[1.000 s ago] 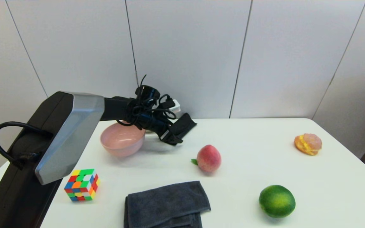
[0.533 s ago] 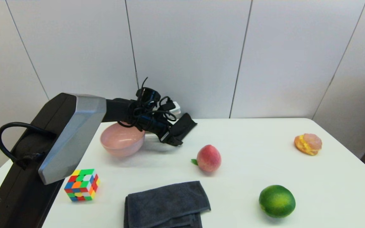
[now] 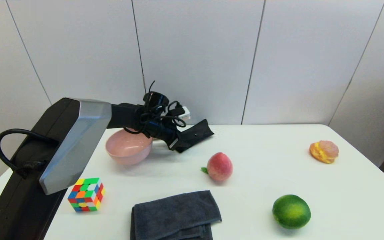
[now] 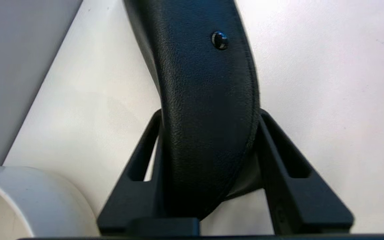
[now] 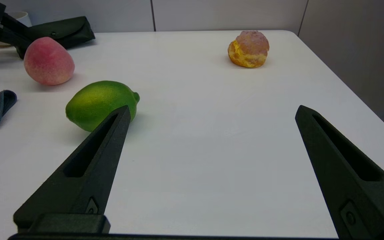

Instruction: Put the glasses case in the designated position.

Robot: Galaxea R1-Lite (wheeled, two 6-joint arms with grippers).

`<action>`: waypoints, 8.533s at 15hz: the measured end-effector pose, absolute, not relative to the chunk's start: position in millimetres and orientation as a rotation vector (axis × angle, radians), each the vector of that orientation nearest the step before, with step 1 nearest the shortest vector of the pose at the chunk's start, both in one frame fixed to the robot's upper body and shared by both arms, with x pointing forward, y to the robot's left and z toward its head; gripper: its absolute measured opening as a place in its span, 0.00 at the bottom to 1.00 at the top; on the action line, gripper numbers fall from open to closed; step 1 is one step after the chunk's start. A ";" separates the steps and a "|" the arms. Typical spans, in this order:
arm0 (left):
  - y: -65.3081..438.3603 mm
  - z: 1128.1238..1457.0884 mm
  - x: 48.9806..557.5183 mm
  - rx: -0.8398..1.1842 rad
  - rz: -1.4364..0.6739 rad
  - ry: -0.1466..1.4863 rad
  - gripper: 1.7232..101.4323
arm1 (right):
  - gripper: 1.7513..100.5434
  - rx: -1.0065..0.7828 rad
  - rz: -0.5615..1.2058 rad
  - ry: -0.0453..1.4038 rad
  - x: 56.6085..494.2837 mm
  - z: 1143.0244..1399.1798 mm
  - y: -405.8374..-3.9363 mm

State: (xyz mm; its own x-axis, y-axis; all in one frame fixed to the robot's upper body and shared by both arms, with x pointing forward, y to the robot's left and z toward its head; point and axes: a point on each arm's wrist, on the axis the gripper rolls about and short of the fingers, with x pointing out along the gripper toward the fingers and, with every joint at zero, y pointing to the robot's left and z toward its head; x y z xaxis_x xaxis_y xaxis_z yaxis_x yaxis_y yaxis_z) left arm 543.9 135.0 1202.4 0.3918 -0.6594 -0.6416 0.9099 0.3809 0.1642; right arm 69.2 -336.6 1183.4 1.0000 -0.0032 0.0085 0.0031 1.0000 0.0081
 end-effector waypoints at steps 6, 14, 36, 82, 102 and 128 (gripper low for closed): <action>141.1 1203.8 546.5 0.548 -1.049 0.523 0.44 | 0.97 0.009 -0.003 -0.008 69.2 1183.4 -336.6; 146.9 1237.3 536.0 0.546 -1.033 0.470 0.22 | 0.97 0.009 -0.003 -0.009 69.2 1183.4 -336.6; 242.0 1391.8 385.1 0.584 -0.919 0.305 0.19 | 0.97 0.009 -0.003 -0.008 69.2 1183.4 -336.6; 324.4 1313.9 266.6 0.297 -0.138 0.931 0.18 | 0.97 0.007 -0.003 -0.009 69.2 1183.4 -336.6; 329.7 1304.7 266.4 0.275 -0.143 0.969 0.61 | 0.97 0.008 -0.003 -0.009 69.2 1183.4 -336.6; 331.9 1360.1 159.9 0.582 -0.241 0.499 0.95 | 0.97 0.007 -0.003 -0.009 69.2 1183.4 -336.6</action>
State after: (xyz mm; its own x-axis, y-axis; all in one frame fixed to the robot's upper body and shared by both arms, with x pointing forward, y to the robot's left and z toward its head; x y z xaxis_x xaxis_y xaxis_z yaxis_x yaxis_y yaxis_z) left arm 159.9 331.9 1360.1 0.8547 -0.0783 -0.5131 0.3533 0.8120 0.4645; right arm 69.2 -336.6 1183.4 1.0000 -0.0028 0.0085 0.0027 1.0000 0.0073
